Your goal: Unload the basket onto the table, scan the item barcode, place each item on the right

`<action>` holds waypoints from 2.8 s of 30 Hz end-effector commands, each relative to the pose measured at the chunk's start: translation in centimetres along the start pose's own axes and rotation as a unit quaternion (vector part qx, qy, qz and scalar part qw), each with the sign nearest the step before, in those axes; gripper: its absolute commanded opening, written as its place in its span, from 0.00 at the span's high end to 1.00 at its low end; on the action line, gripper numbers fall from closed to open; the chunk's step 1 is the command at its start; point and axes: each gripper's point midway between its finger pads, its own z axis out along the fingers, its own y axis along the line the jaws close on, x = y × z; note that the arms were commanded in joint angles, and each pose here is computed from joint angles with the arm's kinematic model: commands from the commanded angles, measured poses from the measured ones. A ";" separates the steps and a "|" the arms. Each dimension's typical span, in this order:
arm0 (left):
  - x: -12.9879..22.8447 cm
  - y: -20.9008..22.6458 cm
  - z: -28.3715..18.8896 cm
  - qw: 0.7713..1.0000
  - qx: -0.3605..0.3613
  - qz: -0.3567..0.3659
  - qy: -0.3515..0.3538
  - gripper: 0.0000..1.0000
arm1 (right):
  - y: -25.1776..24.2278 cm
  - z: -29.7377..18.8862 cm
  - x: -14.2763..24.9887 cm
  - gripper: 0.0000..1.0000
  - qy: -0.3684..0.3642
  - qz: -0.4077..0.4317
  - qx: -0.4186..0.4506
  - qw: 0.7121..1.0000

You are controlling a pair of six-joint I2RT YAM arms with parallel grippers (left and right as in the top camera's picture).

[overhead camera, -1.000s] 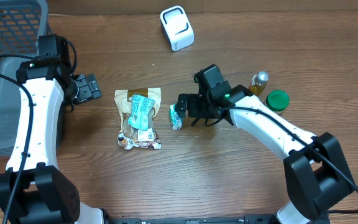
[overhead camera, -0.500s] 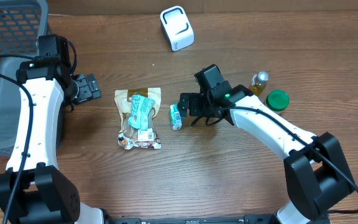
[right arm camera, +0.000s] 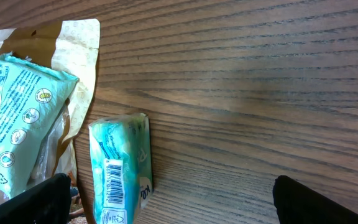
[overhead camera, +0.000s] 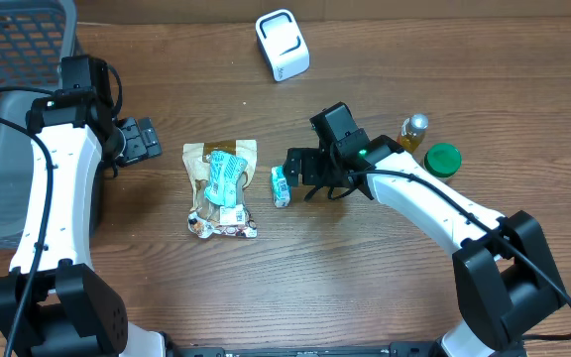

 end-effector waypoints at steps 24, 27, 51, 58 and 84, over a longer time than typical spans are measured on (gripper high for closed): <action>-0.7 0.2 -1.0 1.000 -0.002 0.003 -0.019 0.01 | 0.3 -0.6 -0.8 0.00 -0.015 -0.003 -0.001 1.000; -0.7 0.2 -1.0 1.000 -0.002 0.003 -0.019 0.00 | 0.3 -0.6 -0.8 0.00 -0.015 -0.003 -0.001 1.000; -0.7 0.2 -1.0 1.000 -0.002 0.003 -0.019 0.00 | 0.3 -0.6 -0.8 0.00 -0.015 -0.003 -0.001 1.000; -0.7 0.2 -1.0 1.000 -0.002 0.003 -0.019 0.01 | 0.3 -0.6 -0.8 0.00 -0.015 -0.003 -0.001 1.000; -0.7 0.2 -1.0 1.000 -0.002 0.003 -0.019 0.01 | 5.0 0.6 0.7 0.02 -0.077 -0.090 0.042 0.992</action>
